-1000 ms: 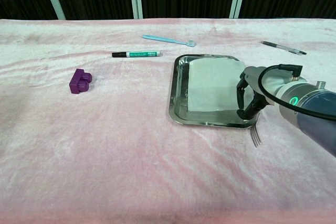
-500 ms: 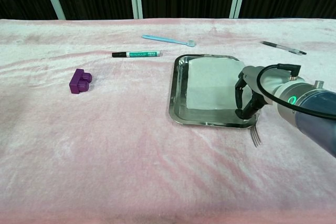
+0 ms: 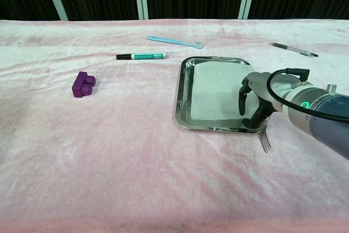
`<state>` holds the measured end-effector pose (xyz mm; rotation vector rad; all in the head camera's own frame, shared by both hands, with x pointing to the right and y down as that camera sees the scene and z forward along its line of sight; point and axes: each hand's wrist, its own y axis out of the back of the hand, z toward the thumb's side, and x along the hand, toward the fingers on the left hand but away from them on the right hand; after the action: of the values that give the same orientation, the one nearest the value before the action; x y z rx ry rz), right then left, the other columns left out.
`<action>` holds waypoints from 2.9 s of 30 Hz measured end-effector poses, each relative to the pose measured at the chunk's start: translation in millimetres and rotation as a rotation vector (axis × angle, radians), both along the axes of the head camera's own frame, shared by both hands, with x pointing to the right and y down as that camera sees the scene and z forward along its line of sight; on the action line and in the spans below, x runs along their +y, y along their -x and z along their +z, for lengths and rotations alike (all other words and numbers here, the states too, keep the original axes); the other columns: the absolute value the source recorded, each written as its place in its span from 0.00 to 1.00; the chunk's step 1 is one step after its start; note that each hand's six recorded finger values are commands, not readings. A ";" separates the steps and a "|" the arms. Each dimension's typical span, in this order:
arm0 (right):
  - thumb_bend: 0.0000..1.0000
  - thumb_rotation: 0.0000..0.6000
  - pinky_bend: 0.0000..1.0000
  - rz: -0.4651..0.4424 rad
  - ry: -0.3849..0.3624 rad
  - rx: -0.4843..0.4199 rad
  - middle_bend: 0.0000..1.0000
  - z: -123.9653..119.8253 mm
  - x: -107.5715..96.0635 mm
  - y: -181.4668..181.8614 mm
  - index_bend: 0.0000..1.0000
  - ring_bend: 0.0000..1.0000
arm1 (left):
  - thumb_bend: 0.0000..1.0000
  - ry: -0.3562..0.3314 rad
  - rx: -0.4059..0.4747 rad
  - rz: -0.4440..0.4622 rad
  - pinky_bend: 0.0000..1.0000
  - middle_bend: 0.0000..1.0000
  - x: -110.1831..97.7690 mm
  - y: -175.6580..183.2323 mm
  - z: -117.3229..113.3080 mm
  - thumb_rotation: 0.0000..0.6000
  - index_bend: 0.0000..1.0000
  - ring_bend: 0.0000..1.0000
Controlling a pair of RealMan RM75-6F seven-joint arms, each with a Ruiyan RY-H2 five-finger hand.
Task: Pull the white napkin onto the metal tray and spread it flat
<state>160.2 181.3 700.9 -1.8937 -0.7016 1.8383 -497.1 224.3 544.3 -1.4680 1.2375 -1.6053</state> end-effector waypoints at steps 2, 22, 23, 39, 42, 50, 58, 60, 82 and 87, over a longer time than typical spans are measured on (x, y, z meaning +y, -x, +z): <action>0.29 1.00 0.16 -0.001 0.001 -0.003 0.05 0.0 0.4 0.9 0.52 0.14 | 0.40 0.000 0.000 0.000 0.00 0.05 0.0 0.1 0.0 1.00 0.15 0.00; 0.28 1.00 0.16 0.001 0.003 -0.013 0.05 3.9 -1.8 14.1 0.49 0.14 | 0.40 -0.002 0.005 -0.002 0.00 0.05 -0.3 1.1 -0.7 1.00 0.15 0.00; 0.28 1.00 0.16 0.002 0.003 -0.011 0.05 4.2 -2.2 13.7 0.48 0.14 | 0.40 -0.002 0.005 -0.002 0.00 0.05 -0.4 1.3 -0.7 1.00 0.15 0.00; 0.24 1.00 0.16 -0.023 0.017 0.004 0.04 2.5 -2.2 8.9 0.26 0.12 | 0.40 0.001 0.003 0.001 0.00 0.05 -0.1 0.0 0.0 1.00 0.15 0.00; 0.23 1.00 0.16 -0.025 0.022 -0.001 0.03 0.7 -2.2 8.9 0.24 0.12 | 0.40 0.001 0.003 0.000 0.00 0.05 -0.1 0.1 -0.1 1.00 0.15 0.00; 0.23 1.00 0.16 -0.013 0.028 -0.030 0.04 -8.9 -4.1 6.7 0.24 0.13 | 0.40 0.002 0.004 -0.001 0.00 0.05 -0.1 0.3 0.2 1.00 0.15 0.00; 0.26 1.00 0.16 -0.001 -0.038 -0.096 0.07 -14.8 -16.1 12.2 0.24 0.13 | 0.40 0.000 0.006 -0.002 0.00 0.05 -0.1 0.0 -0.3 1.00 0.15 0.00; 0.27 1.00 0.16 0.002 -0.049 -0.120 0.07 -12.6 -19.2 14.0 0.24 0.13 | 0.40 0.001 0.006 -0.002 0.00 0.05 -0.1 -0.2 0.0 1.00 0.15 0.00; 0.30 1.00 0.16 0.010 -0.013 -0.168 0.07 34.6 -43.4 22.8 0.24 0.13 | 0.40 0.006 0.007 -0.002 0.00 0.05 -1.5 -1.0 2.3 1.00 0.15 0.00; 0.31 1.00 0.16 0.008 -0.006 -0.171 0.07 38.7 -42.0 25.4 0.24 0.13 | 0.40 0.006 0.008 -0.004 0.00 0.05 -1.9 -0.7 2.5 1.00 0.15 0.00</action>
<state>134.7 139.3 739.6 -2.0651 -0.7699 1.6905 -496.4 222.4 546.8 -1.4776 1.2415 -1.6087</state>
